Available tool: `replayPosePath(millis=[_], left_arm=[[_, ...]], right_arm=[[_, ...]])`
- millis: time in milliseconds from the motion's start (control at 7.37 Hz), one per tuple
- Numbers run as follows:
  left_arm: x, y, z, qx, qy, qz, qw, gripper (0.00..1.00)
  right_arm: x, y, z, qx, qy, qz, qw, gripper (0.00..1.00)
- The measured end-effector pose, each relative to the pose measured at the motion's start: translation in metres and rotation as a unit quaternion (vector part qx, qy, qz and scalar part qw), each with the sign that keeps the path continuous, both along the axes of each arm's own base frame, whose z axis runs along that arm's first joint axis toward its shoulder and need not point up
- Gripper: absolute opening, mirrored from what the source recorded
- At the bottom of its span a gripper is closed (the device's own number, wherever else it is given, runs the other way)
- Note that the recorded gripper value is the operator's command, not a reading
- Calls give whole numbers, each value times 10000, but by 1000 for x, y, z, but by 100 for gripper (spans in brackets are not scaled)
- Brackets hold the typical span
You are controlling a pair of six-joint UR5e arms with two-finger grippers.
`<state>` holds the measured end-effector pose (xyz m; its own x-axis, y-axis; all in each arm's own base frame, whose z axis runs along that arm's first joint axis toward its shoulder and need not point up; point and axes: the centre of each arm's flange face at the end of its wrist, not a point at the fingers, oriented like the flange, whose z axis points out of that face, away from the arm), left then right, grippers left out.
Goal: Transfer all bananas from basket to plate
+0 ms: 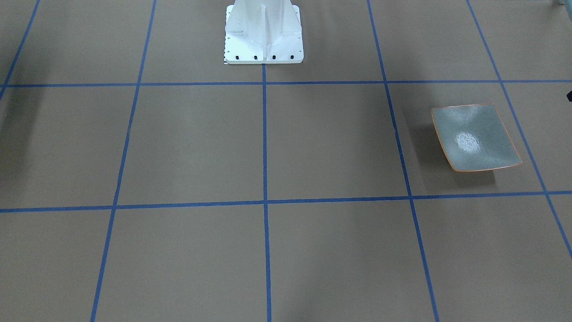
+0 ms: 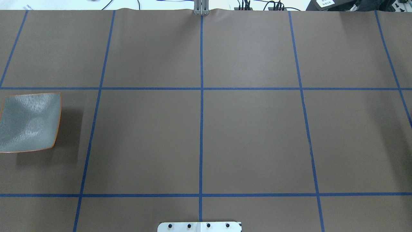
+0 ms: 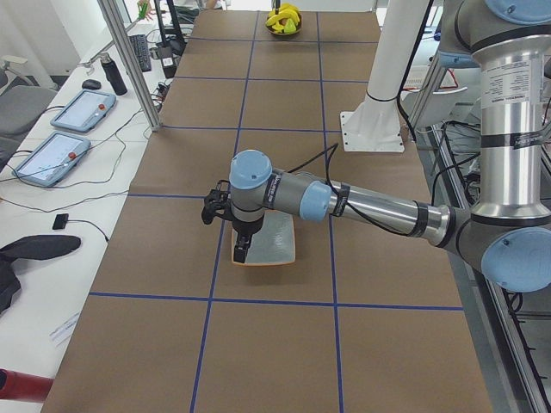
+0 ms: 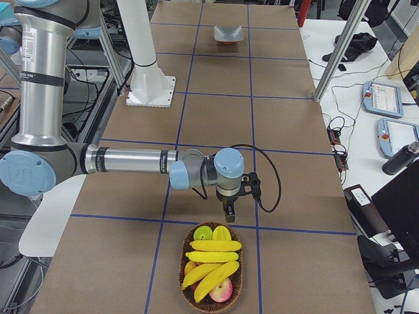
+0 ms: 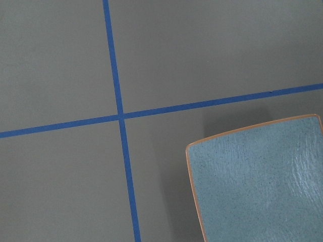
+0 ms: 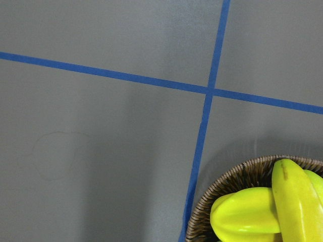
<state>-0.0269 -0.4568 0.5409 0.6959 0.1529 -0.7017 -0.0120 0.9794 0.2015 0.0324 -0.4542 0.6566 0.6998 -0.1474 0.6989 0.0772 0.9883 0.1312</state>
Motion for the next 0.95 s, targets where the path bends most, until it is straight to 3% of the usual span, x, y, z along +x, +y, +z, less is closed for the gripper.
replayPosePath(millis=[543,950], left_arm=[[0,0,-1,-15,7,-19,10000,99],[0,1,-2,-3,8,-19,10000,100]], right_arm=[[12,-13,32,-172,311,51,9994,90],[14,-10,59,-177,398,-238,9988,89]])
